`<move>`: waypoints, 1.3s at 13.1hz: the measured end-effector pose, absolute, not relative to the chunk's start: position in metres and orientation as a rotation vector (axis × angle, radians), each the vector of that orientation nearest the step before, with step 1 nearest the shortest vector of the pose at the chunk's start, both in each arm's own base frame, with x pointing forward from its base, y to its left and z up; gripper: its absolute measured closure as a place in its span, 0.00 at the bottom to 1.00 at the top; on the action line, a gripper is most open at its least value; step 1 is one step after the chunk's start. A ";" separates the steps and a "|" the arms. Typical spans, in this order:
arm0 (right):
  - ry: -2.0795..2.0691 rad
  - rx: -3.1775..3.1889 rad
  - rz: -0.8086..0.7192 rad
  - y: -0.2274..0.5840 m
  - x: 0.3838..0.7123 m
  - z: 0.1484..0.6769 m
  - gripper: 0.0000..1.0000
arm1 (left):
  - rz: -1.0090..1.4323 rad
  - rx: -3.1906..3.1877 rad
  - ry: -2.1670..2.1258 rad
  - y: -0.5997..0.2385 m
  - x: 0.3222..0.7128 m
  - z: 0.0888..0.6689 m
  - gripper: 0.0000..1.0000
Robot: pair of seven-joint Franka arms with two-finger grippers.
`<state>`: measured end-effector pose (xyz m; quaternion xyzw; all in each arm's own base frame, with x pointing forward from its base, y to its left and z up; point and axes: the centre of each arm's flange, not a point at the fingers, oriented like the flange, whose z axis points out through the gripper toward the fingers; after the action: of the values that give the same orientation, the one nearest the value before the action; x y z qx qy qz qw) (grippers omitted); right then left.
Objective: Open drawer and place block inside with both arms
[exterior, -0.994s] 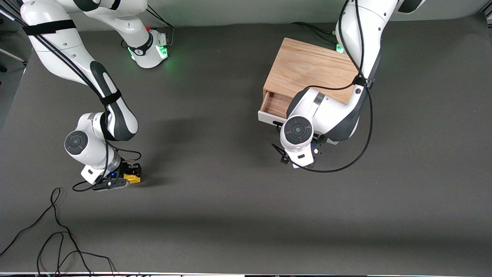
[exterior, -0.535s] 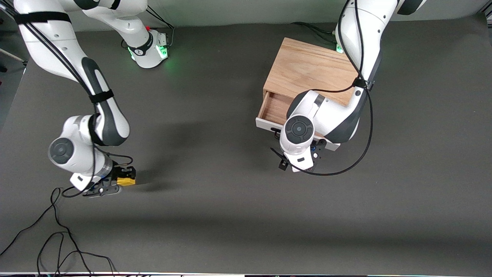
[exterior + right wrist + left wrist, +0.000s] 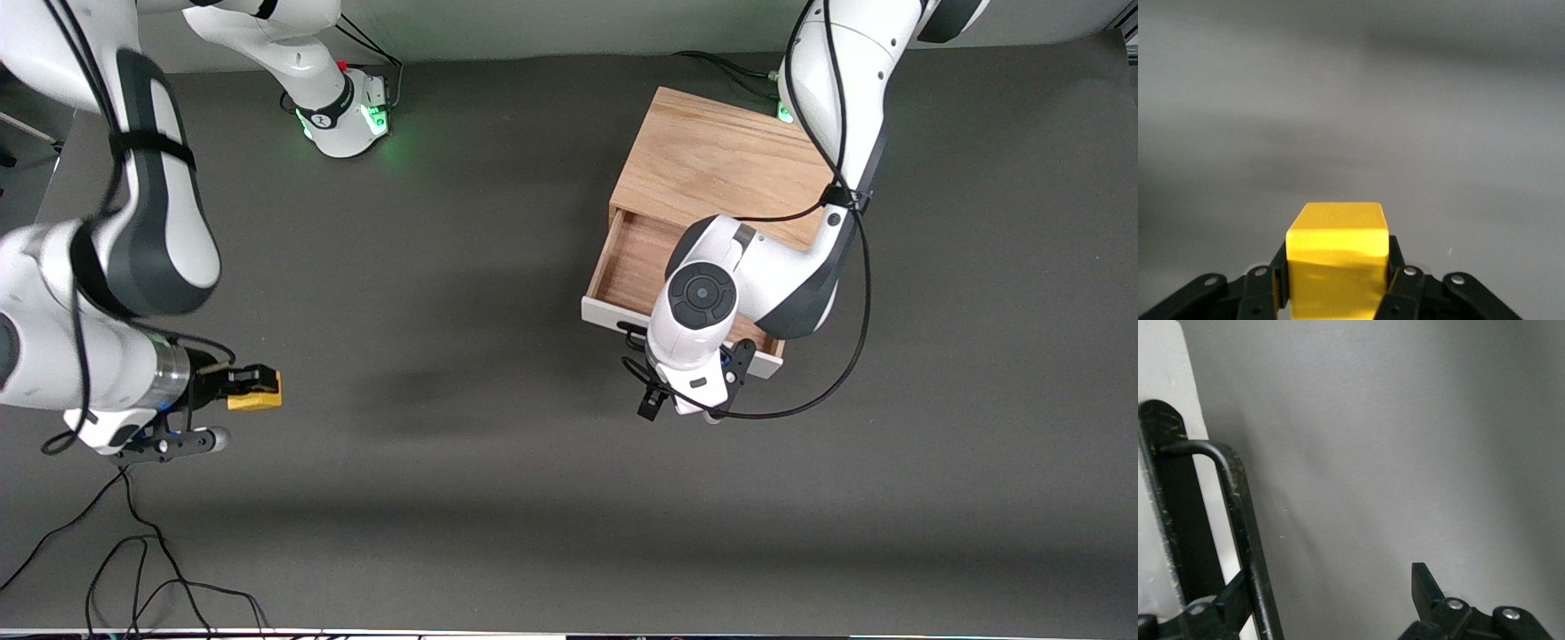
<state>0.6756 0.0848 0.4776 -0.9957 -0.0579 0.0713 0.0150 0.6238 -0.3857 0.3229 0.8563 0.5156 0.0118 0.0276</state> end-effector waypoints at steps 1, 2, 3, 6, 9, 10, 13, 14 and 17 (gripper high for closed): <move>-0.174 -3.102 0.232 0.106 0.669 0.505 0.45 | 0.061 2.636 1.588 -0.384 0.629 0.329 0.00; -0.169 -3.106 0.240 0.120 0.663 0.525 0.45 | 0.082 2.628 1.580 -0.382 0.634 0.334 0.00; -0.165 -3.109 0.240 0.131 0.658 0.541 0.45 | 0.097 2.620 1.571 -0.380 0.637 0.339 0.00; -0.126 -3.098 0.228 0.141 0.650 0.569 0.45 | 0.101 2.624 1.565 -0.380 0.640 0.333 0.00; -0.059 -3.086 0.237 0.143 0.651 0.566 0.45 | 0.097 2.630 1.566 -0.380 0.640 0.327 0.00; -0.025 -3.071 0.244 0.149 0.651 0.565 0.45 | 0.099 2.630 1.565 -0.380 0.640 0.328 0.00; 0.050 -3.046 0.262 0.185 0.642 0.566 0.45 | 0.114 2.617 1.563 -0.377 0.645 0.335 0.00; 0.063 -3.041 0.262 0.194 0.640 0.567 0.45 | 0.125 2.614 1.564 -0.365 0.653 0.342 0.00; 0.067 -3.019 0.239 0.215 0.635 0.571 0.45 | 0.077 2.710 1.515 -0.266 0.687 0.381 0.00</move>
<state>0.6351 0.2150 0.5714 -0.9951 0.0219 0.0789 0.0559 0.6875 -0.2660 0.3812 0.8725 0.4877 0.0247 0.0180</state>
